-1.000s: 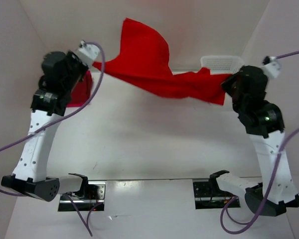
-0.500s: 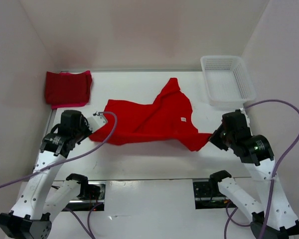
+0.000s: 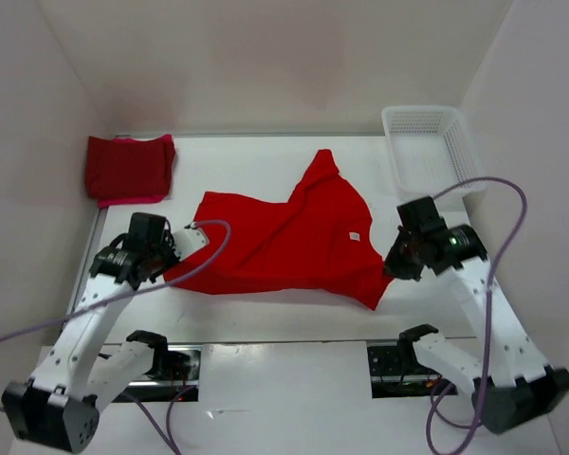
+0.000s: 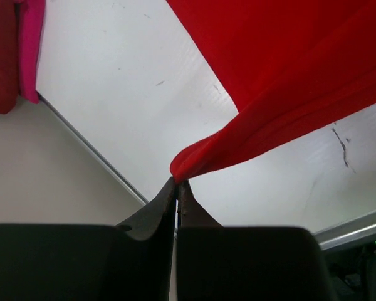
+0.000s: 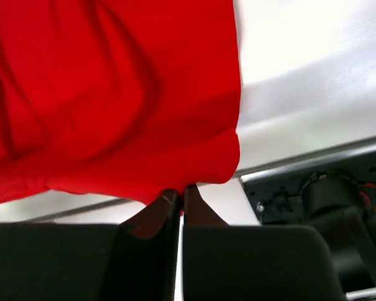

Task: Fold and stack the t-shirts
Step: Flatten out the tshirt

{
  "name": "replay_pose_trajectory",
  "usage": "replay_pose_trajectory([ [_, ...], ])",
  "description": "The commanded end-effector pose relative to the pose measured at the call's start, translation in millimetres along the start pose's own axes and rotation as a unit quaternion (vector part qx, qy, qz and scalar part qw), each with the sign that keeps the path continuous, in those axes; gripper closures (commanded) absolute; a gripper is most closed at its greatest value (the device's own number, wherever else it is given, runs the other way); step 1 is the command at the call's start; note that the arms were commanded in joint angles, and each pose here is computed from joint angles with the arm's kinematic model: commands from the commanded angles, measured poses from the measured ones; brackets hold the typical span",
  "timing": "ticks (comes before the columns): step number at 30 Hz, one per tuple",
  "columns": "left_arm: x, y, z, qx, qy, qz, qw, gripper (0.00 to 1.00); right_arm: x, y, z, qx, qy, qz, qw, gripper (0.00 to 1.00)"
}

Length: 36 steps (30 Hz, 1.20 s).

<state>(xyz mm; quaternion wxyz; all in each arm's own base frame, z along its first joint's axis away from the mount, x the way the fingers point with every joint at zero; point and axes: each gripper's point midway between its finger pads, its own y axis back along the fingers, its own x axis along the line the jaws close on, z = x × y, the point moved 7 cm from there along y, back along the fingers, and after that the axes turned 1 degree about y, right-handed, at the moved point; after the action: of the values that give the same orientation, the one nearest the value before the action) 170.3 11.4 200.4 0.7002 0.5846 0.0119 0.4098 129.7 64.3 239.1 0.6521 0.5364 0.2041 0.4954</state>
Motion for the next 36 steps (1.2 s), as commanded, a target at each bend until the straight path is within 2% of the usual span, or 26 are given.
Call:
replay_pose_trajectory([
  [1,34,-30,33,-0.008,0.014,0.038,0.999,1.0,44,-30,56,-0.056,0.059,-0.005,0.997,1.0],
  [2,64,-20,62,-0.041,0.032,0.069,0.996,1.0,63,-21,87,-0.1,0.084,-0.002,0.991,1.0],
  [3,88,-39,83,-0.032,0.047,0.074,0.996,1.0,76,-22,109,-0.127,0.092,-0.017,0.987,1.0],
  [4,118,-36,99,-0.046,0.078,0.099,0.991,1.0,90,-20,133,-0.155,0.095,-0.033,0.983,1.0],
  [5,147,-27,122,-0.077,0.132,0.121,0.981,1.0,122,-2,182,-0.22,0.078,-0.05,0.971,1.0],
  [6,175,-34,143,-0.088,0.166,0.125,0.974,1.0,138,17,205,-0.253,0.066,-0.046,0.964,1.0],
  [7,239,38,179,-0.192,0.21,0.208,0.936,1.0,152,40,224,-0.286,0.053,-0.031,0.956,1.0],
  [8,261,69,194,-0.241,0.233,0.235,0.912,1.0,172,96,254,-0.361,0.02,0.016,0.932,1.0],
  [9,276,90,206,-0.278,0.257,0.251,0.891,1.0,175,123,263,-0.399,0.002,0.039,0.916,1.0],
  [10,291,146,215,-0.342,0.255,0.298,0.854,1.0,176,162,266,-0.448,-0.031,0.092,0.889,1.0],
  [11,293,161,216,-0.356,0.255,0.308,0.845,1.0,172,174,269,-0.464,-0.049,0.106,0.878,1.0],
  [12,287,173,221,-0.375,0.239,0.3,0.844,1.0,169,178,267,-0.465,-0.05,0.107,0.877,1.0],
  [13,283,178,222,-0.378,0.232,0.3,0.845,1.0,168,169,268,-0.459,-0.039,0.087,0.884,1.0],
  [16,262,150,210,-0.344,0.204,0.28,0.873,1.0,174,139,254,-0.417,-0.014,0.039,0.908,1.0],
  [17,257,157,202,-0.347,0.198,0.295,0.868,1.0,178,142,243,-0.415,-0.008,0.043,0.909,1.0],
  [18,244,120,191,-0.304,0.191,0.272,0.892,1.0,181,129,238,-0.4,0.0,0.025,0.916,1.0],
  [20,228,111,175,-0.278,0.174,0.268,0.906,1.0,187,119,225,-0.38,0.017,0.023,0.924,1.0],
  [21,221,103,169,-0.266,0.17,0.267,0.91,1.0,183,102,217,-0.36,0.03,-0.008,0.932,1.0],
  [22,205,72,155,-0.228,0.157,0.246,0.929,1.0,181,92,212,-0.347,0.028,-0.019,0.937,1.0],
  [23,196,74,146,-0.226,0.151,0.247,0.93,1.0,179,83,207,-0.34,0.037,-0.031,0.939,1.0],
  [26,163,42,113,-0.163,0.133,0.231,0.95,1.0,170,51,171,-0.304,0.071,-0.036,0.949,1.0],
  [27,155,35,105,-0.149,0.129,0.227,0.954,1.0,160,21,148,-0.268,0.094,-0.06,0.957,1.0],
  [29,135,33,88,-0.133,0.121,0.214,0.96,1.0,142,17,124,-0.245,0.087,-0.051,0.964,1.0],
  [30,120,18,72,-0.104,0.111,0.194,0.969,1.0,127,-8,99,-0.207,0.112,-0.078,0.969,1.0],
  [32,100,17,53,-0.079,0.087,0.175,0.978,1.0,115,-11,70,-0.172,0.116,-0.057,0.977,1.0],
  [36,50,-2,13,-0.017,0.037,0.098,0.994,1.0,87,-45,4,-0.061,0.142,-0.075,0.985,1.0],
])
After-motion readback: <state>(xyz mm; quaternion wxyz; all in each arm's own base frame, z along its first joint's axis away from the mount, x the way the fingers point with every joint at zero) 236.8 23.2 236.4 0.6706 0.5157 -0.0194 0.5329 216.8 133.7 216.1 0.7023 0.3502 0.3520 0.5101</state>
